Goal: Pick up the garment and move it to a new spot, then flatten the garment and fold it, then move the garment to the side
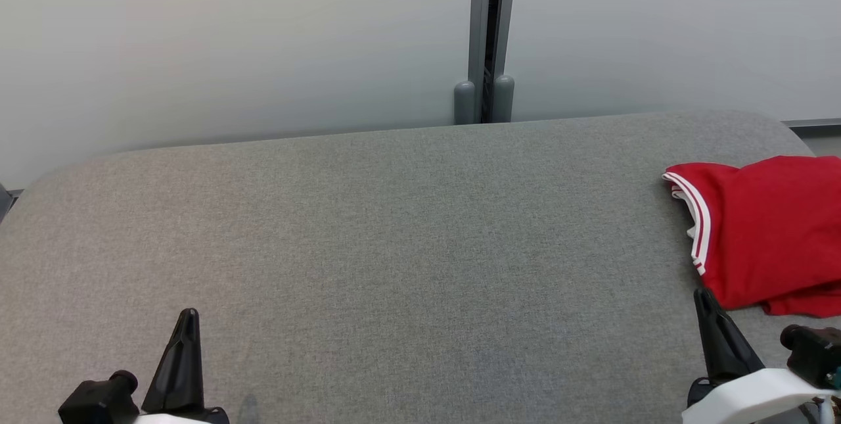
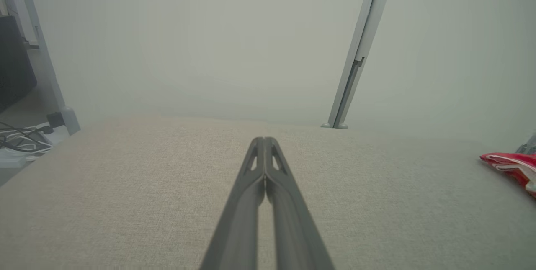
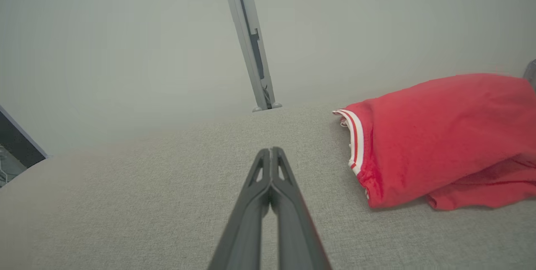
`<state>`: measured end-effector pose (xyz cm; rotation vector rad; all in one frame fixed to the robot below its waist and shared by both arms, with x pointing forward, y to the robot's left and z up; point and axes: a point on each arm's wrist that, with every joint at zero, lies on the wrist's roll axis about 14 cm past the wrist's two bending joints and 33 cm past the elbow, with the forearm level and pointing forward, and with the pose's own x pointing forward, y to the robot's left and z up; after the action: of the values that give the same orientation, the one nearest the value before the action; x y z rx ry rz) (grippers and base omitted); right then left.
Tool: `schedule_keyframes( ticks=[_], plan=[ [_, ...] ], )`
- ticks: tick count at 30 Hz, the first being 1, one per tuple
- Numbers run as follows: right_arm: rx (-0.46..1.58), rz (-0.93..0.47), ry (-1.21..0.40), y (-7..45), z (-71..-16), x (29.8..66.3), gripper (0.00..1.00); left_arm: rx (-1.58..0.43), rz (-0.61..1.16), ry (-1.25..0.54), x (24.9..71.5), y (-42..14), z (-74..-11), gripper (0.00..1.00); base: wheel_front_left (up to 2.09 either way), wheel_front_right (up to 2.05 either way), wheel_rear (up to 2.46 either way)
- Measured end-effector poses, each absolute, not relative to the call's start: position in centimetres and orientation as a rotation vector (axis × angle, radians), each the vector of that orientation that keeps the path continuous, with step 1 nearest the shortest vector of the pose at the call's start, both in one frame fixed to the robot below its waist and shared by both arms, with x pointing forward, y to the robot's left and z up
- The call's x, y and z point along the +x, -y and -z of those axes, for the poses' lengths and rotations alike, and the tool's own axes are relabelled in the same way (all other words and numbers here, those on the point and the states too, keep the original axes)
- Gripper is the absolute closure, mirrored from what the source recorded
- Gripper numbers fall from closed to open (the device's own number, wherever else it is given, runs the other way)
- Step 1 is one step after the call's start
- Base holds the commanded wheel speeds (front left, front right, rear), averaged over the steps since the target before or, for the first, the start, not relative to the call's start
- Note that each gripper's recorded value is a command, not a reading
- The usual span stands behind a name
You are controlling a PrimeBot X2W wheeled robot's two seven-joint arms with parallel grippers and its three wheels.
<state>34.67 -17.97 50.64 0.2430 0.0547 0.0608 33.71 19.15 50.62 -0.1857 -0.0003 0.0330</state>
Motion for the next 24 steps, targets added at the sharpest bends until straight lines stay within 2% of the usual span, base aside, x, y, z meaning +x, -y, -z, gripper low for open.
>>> schedule_keyframes(
  ticks=[24],
  plan=[
    [0.649,-0.006,-0.094,19.9,-49.7,34.7,1.00,-0.606,-0.028,-0.053,33.7,-18.1,-49.4,1.00,0.00,0.00,0.00]
  ],
)
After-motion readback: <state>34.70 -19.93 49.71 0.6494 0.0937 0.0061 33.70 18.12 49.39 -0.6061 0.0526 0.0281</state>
